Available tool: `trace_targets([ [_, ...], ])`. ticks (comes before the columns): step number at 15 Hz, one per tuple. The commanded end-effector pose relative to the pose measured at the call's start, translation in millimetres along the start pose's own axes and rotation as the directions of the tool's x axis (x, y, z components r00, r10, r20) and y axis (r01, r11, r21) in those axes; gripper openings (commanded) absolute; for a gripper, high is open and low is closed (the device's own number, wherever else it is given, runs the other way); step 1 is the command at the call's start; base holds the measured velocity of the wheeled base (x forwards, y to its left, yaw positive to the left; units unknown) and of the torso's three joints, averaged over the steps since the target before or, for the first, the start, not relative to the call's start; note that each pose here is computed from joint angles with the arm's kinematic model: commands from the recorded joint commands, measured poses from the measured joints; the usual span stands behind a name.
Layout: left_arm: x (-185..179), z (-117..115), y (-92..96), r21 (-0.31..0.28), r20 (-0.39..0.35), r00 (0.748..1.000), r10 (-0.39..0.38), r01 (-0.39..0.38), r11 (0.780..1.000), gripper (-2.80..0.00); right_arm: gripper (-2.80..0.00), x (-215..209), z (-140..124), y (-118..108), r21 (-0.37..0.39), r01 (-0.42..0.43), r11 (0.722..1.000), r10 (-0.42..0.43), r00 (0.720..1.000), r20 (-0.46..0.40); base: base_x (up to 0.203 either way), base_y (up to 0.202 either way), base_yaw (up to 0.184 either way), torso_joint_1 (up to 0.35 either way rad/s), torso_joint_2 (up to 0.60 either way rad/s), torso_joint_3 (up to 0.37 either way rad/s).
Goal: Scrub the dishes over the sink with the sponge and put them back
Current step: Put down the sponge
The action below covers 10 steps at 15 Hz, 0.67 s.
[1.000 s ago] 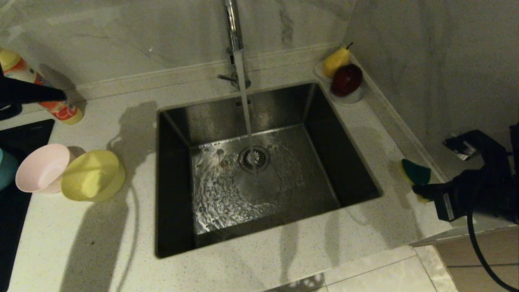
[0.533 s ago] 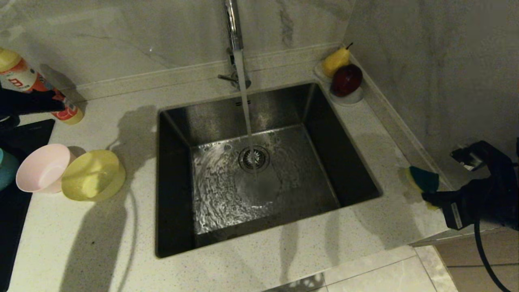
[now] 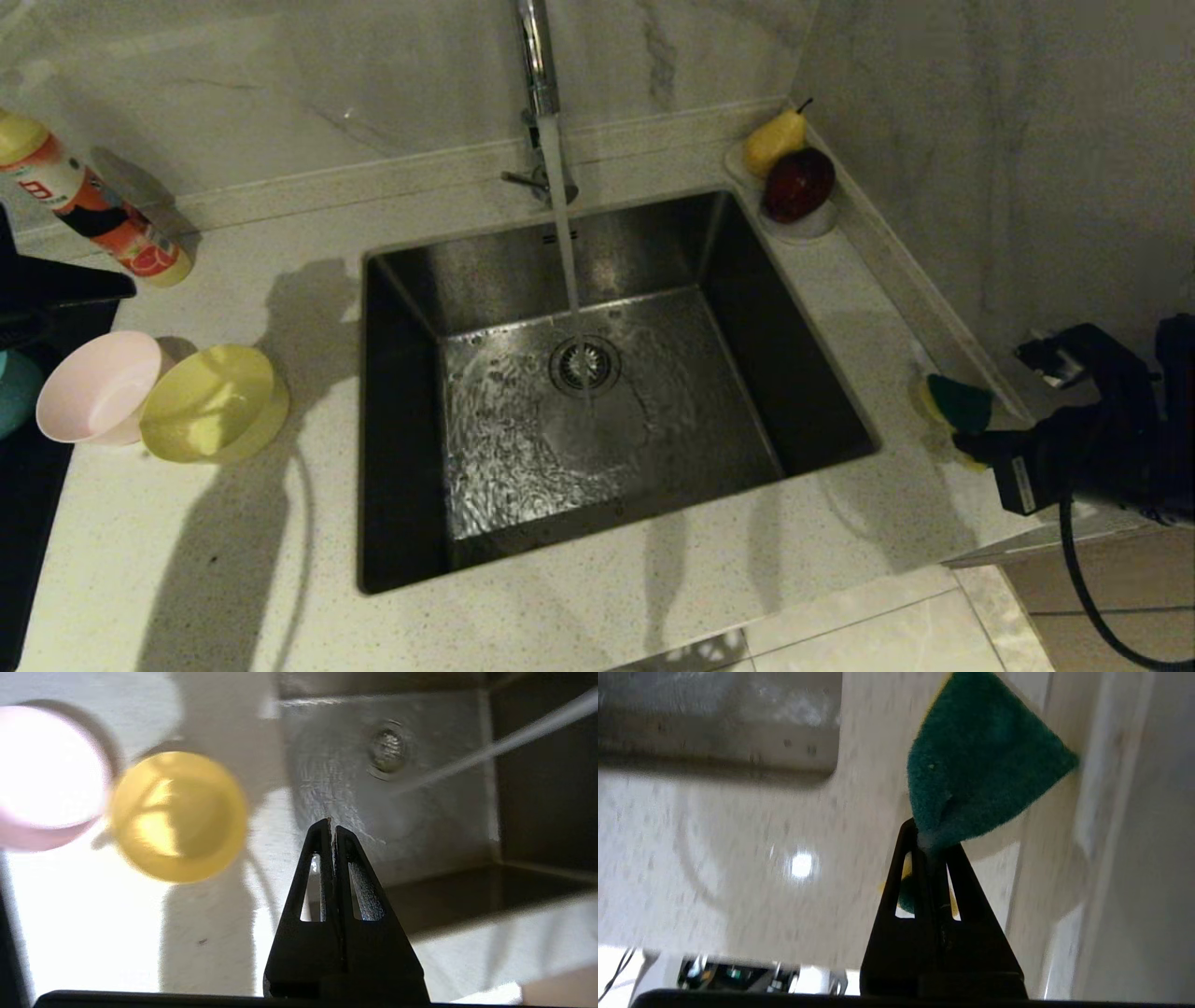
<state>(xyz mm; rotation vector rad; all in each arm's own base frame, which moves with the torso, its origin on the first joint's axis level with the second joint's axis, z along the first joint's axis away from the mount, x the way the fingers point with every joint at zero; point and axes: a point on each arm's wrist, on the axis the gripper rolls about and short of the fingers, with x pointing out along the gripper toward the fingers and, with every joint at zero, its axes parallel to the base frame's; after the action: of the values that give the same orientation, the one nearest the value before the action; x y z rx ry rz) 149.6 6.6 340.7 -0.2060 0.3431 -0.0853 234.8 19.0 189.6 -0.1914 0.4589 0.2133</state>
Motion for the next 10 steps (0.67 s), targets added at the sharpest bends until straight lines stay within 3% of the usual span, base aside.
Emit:
trace_targets([
  [1,-11,-4,-1.3,0.004,0.015,1.0,0.001,-0.001,1.0,-2.8,-2.8,11,-2,1,-0.002,-0.01,1.0,0.01,1.0,-0.016,0.0,0.0,0.0,0.0,0.0,0.0],
  [6,-32,-13,-3.7,0.025,0.049,0.999,-0.003,0.002,1.0,-2.8,-2.8,17,1,10,0.008,-0.042,0.999,0.042,0.999,-0.014,0.0,0.0,0.0,0.0,0.0,0.0],
  [10,-40,-29,-2.6,0.049,0.033,0.999,-0.001,0.0,0.999,-2.8,-2.8,31,2,15,0.001,-0.057,0.998,0.057,0.998,-0.007,0.0,0.0,0.0,0.0,0.0,0.0],
])
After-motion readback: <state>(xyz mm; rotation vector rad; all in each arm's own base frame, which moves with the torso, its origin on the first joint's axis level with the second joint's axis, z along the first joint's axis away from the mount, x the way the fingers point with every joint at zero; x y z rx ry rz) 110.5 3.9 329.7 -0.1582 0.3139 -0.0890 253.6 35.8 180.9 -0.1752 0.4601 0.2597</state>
